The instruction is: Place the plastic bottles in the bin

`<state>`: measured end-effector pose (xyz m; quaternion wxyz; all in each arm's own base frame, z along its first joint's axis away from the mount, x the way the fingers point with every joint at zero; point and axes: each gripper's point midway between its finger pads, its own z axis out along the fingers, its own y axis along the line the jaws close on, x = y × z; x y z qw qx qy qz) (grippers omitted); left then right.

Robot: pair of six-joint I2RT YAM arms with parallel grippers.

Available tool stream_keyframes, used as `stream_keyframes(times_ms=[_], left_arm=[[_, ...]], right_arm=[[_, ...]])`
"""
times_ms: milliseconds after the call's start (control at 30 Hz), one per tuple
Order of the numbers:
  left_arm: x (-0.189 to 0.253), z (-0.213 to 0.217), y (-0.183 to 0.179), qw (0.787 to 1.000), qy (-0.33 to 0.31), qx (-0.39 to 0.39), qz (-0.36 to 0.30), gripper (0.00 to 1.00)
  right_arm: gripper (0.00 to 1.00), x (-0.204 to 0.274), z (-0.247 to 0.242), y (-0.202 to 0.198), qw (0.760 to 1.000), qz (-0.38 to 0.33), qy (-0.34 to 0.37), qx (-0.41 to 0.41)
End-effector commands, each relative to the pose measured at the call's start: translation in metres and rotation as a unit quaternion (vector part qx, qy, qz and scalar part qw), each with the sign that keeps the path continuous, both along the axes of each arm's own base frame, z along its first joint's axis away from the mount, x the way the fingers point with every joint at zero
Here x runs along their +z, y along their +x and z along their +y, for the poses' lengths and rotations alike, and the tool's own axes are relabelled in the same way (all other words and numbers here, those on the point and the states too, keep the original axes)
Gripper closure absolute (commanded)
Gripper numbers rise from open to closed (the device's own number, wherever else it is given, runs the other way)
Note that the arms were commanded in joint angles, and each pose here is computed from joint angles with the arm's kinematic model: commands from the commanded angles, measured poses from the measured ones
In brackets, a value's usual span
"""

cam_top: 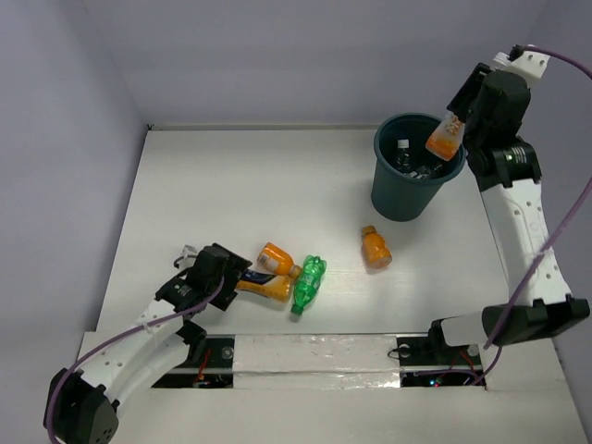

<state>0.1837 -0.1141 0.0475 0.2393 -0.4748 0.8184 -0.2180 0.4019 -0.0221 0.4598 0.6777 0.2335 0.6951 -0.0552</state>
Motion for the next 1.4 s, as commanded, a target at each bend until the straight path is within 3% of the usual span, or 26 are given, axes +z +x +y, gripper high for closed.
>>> stream_keyframes(times_ms=[0,133,233,267,300,433,600,667,900,1033,1167,1233,1267,1367], left_arm=[[-0.012,0.003,-0.001,1.0,0.016,-0.009,0.005,0.01],[-0.016,0.005,0.0,0.999,0.039,-0.021,0.02,0.01],[-0.009,0.008,0.008,0.999,0.043,-0.01,0.003,0.01],[-0.01,0.008,0.008,0.999,0.043,-0.008,0.002,0.01],[-0.01,0.008,0.009,0.999,0.043,-0.008,0.001,0.05],[-0.013,0.01,0.011,0.998,0.054,-0.009,0.002,0.17],[-0.018,0.01,0.014,0.997,0.074,-0.021,0.014,0.18],[-0.018,0.011,0.016,0.996,0.084,-0.024,0.017,0.25],[0.0,0.018,0.02,0.992,0.117,-0.037,0.004,0.47],[0.027,0.011,0.021,0.986,0.129,-0.101,-0.018,0.57],[0.07,0.017,0.02,0.976,0.165,-0.137,-0.03,0.58],[0.099,0.02,0.02,0.973,0.171,-0.142,-0.057,0.59],[0.133,0.018,0.027,0.973,0.161,-0.135,-0.098,0.6],[0.198,0.017,0.038,0.966,0.156,-0.127,-0.164,0.62]], right_arm=[[0.48,-0.016,-0.031,0.041,0.998,0.006,-0.01,-0.064],[0.45,-0.049,-0.033,0.069,0.997,0.043,0.011,-0.061],[0.25,-0.061,-0.027,0.072,0.998,0.05,0.014,-0.044],[0.11,-0.067,-0.025,0.072,0.997,0.057,0.016,-0.039],[0.09,-0.069,-0.02,0.071,0.998,0.057,0.025,-0.025],[0.07,-0.052,-0.004,0.049,0.998,0.022,0.056,0.021],[0.06,-0.011,0.022,-0.005,0.989,-0.047,0.096,0.099],[0.06,-0.005,0.03,-0.029,0.984,-0.067,0.111,0.126],[0.05,-0.039,0.061,-0.075,0.966,-0.051,0.137,0.213],[0.05,-0.054,0.061,-0.097,0.966,-0.035,0.135,0.218],[0.12,-0.081,0.066,-0.114,0.963,-0.008,0.136,0.23],[0.25,-0.098,0.073,-0.121,0.957,0.012,0.146,0.249],[0.38,-0.099,0.075,-0.128,0.955,0.008,0.149,0.255],[0.59,-0.114,0.08,-0.136,0.951,0.024,0.159,0.265]])
